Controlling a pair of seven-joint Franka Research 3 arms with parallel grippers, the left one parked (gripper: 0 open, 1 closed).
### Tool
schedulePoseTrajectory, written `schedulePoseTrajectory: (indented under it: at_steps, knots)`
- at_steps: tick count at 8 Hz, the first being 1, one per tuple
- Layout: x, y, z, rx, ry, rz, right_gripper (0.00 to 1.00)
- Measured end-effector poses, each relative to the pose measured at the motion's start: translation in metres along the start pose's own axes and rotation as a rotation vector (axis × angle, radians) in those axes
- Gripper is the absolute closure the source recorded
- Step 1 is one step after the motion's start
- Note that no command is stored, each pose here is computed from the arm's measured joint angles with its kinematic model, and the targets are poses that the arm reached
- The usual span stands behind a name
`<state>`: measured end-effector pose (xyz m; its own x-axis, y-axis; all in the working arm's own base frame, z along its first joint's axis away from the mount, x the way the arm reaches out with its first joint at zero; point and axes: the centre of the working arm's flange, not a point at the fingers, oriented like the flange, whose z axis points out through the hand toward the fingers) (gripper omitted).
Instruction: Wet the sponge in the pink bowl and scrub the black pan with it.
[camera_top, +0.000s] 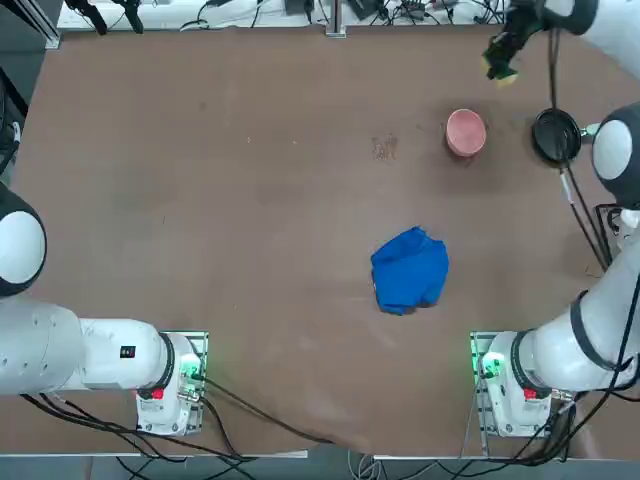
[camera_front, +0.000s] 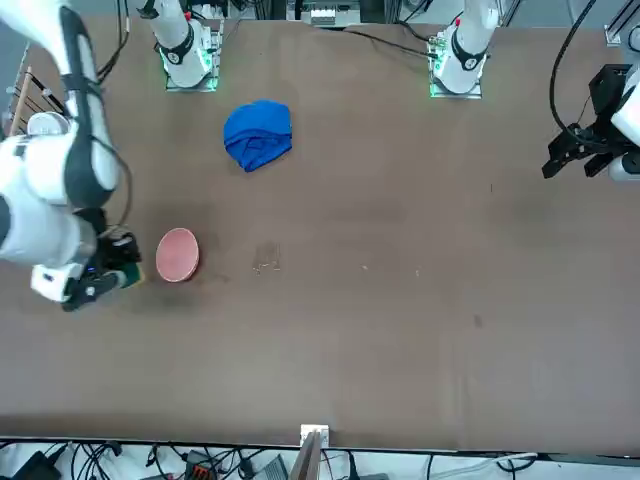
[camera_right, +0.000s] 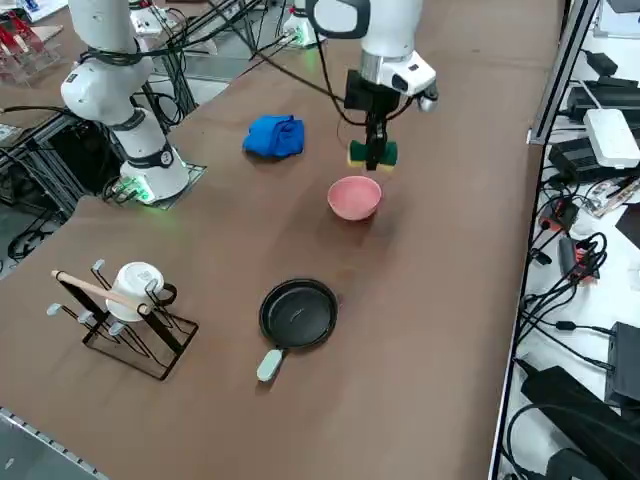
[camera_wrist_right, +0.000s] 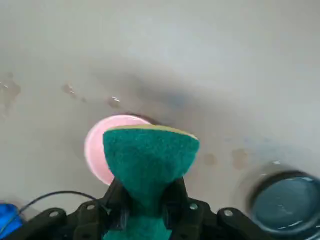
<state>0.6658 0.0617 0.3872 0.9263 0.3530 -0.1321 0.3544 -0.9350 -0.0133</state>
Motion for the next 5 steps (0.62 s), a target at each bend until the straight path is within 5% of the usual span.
schedulePoseTrajectory:
  at_steps: [3,5]
  knots:
    - [0.015,-0.119,0.003,-0.021,0.001,0.148,0.65]
    - [0.021,-0.189,0.027,-0.026,0.068,0.257,0.65]
